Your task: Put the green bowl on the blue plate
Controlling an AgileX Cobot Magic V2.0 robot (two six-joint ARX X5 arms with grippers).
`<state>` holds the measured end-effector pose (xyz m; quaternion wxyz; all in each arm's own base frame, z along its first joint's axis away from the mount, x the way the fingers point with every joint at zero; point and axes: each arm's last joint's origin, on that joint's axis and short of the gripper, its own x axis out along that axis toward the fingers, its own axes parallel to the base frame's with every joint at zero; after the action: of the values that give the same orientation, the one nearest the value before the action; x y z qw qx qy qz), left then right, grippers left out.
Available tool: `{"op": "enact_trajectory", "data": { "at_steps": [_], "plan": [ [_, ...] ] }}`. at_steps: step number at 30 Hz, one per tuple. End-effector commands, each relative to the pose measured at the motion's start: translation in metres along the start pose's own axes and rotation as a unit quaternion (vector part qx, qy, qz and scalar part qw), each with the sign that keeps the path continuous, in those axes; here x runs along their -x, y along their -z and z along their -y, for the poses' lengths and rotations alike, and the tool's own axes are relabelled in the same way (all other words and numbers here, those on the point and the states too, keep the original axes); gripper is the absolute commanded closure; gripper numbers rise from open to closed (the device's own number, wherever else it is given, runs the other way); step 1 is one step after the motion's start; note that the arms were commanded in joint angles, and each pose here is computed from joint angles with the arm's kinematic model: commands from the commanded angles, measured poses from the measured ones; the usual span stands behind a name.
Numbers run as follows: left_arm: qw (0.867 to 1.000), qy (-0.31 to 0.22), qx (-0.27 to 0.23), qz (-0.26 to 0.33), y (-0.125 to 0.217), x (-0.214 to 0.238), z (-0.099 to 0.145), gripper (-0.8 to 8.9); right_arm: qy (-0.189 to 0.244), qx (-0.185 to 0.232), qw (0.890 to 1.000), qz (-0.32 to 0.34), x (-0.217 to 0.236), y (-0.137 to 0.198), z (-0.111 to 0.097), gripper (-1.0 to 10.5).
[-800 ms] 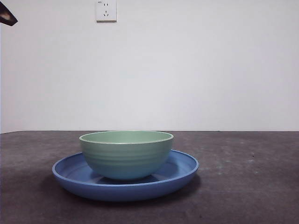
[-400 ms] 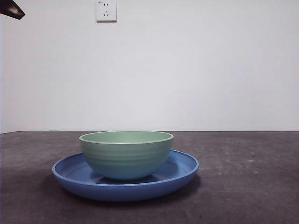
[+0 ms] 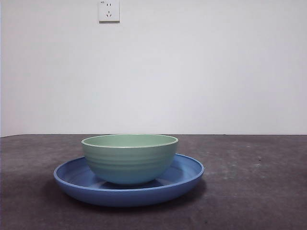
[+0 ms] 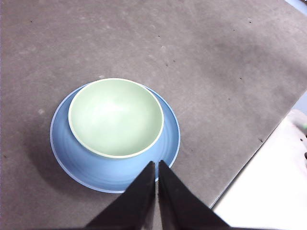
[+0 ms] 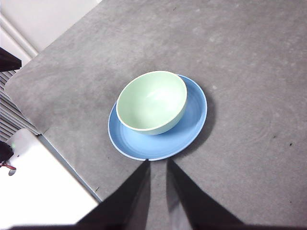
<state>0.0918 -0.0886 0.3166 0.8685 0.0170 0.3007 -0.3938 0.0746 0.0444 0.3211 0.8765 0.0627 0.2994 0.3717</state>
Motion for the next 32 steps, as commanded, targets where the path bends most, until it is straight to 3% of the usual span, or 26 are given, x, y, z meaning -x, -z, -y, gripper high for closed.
{"op": "enact_trajectory", "data": {
  "at_steps": [1, 14, 19, 22, 26, 32],
  "plan": [
    [1.0, 0.006, -0.002, 0.006, -0.004, 0.001, 0.002, 8.07, -0.005, 0.011, 1.0, 0.014, 0.003, -0.005, -0.003, 9.1],
    [1.0, 0.001, 0.0, 0.015, -0.003, 0.006, 0.001, 8.07, -0.008, -0.002, 1.0, 0.016, 0.003, -0.006, -0.003, 9.1],
    [0.997, -0.052, 0.032, 0.044, 0.0, 0.008, -0.016, 8.07, -0.007, -0.002, 1.0, 0.016, 0.003, -0.006, -0.003, 9.1],
    [0.988, -0.111, 0.059, 0.093, 0.015, 0.008, -0.035, 8.07, -0.007, -0.002, 1.0, 0.016, 0.003, -0.006, -0.003, 9.1],
    [0.964, -0.192, 0.085, 0.162, 0.051, 0.01, -0.055, 8.07, -0.007, -0.002, 1.0, 0.016, 0.003, -0.006, -0.003, 9.1],
    [0.938, -0.268, 0.107, 0.191, 0.102, 0.004, -0.069, 8.07, -0.007, -0.003, 1.0, 0.016, 0.003, -0.006, -0.003, 9.1]
  ]
}}
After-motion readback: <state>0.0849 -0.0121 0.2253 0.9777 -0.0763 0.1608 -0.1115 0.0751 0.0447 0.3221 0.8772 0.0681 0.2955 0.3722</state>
